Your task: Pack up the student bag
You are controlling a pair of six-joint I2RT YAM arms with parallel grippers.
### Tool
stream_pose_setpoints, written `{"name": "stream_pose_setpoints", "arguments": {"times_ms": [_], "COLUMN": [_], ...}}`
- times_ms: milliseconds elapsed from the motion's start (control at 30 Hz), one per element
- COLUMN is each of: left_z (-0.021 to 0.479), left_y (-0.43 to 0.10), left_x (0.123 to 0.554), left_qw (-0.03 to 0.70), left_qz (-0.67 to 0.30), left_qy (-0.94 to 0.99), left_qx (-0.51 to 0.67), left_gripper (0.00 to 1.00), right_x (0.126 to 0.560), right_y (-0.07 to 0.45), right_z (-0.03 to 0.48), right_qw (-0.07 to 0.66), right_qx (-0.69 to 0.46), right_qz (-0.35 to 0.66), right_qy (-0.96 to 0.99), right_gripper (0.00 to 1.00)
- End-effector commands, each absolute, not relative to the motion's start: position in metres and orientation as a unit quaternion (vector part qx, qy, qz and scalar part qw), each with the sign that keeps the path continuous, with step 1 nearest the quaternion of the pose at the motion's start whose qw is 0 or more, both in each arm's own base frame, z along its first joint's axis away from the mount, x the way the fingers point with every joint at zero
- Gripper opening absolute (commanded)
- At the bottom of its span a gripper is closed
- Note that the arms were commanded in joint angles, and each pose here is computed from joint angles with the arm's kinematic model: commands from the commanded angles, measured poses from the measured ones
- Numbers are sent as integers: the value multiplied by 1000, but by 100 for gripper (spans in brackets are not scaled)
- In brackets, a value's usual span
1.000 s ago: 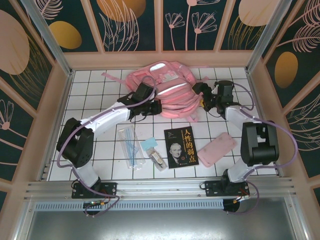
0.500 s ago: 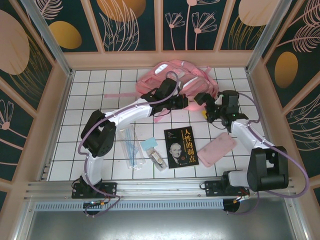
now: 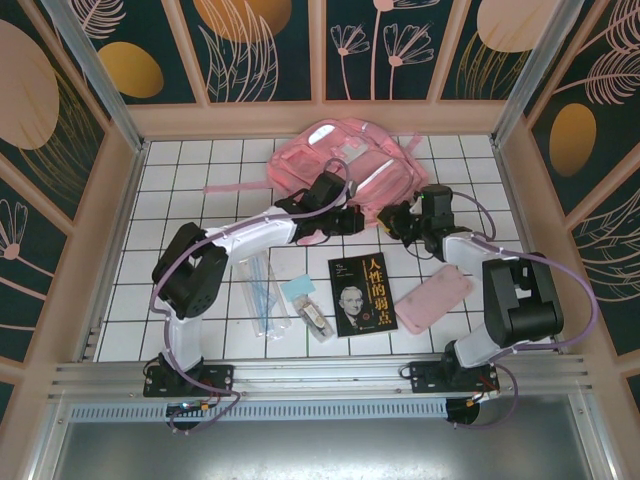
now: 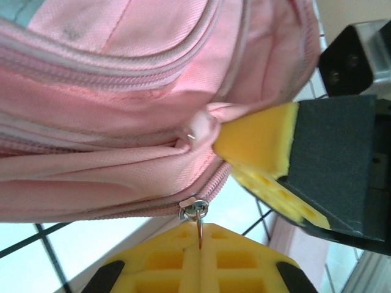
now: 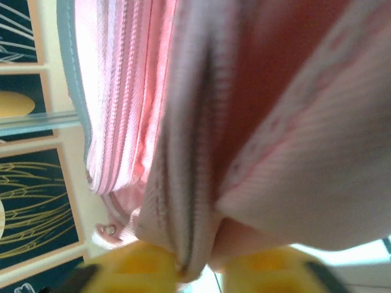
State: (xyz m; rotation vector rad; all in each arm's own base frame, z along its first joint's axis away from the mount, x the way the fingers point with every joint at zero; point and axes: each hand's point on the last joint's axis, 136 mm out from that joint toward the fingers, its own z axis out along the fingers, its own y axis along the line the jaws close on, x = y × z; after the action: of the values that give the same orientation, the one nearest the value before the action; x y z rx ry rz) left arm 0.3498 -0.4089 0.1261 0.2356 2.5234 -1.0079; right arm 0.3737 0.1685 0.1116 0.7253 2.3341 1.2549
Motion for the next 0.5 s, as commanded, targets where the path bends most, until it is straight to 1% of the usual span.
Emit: {"name": "stream_pose_setpoints", "arguments": {"times_ms": [0, 133, 233, 300, 367, 467], "left_z": [145, 103, 86, 82, 84, 98], "left_y": [-389, -326, -269, -238, -217, -201], "left_x": [346, 392, 424, 439, 448, 452], "left_qw": [228, 251, 283, 298, 306, 327], "left_qz": [-337, -262, -210, -183, -169, -151], "left_qy": [908, 932, 935, 934, 933, 929], "left_qx": [96, 14, -41, -66, -81, -87], "left_gripper": [0, 0, 0, 0, 0, 0], "right_x": [406, 401, 398, 397, 397, 399], "right_y": [156, 154, 152, 152, 154, 158], "right_z": [145, 154, 156, 156, 158, 159], "right_qw": [286, 292, 293, 292, 291, 287], "right_qx": [256, 252, 250, 249, 246, 241], "right_qz": [455, 449, 444, 444, 449, 456], "right_qy": [804, 806, 809, 810, 809, 807], "right_gripper": [0, 0, 0, 0, 0, 0]}}
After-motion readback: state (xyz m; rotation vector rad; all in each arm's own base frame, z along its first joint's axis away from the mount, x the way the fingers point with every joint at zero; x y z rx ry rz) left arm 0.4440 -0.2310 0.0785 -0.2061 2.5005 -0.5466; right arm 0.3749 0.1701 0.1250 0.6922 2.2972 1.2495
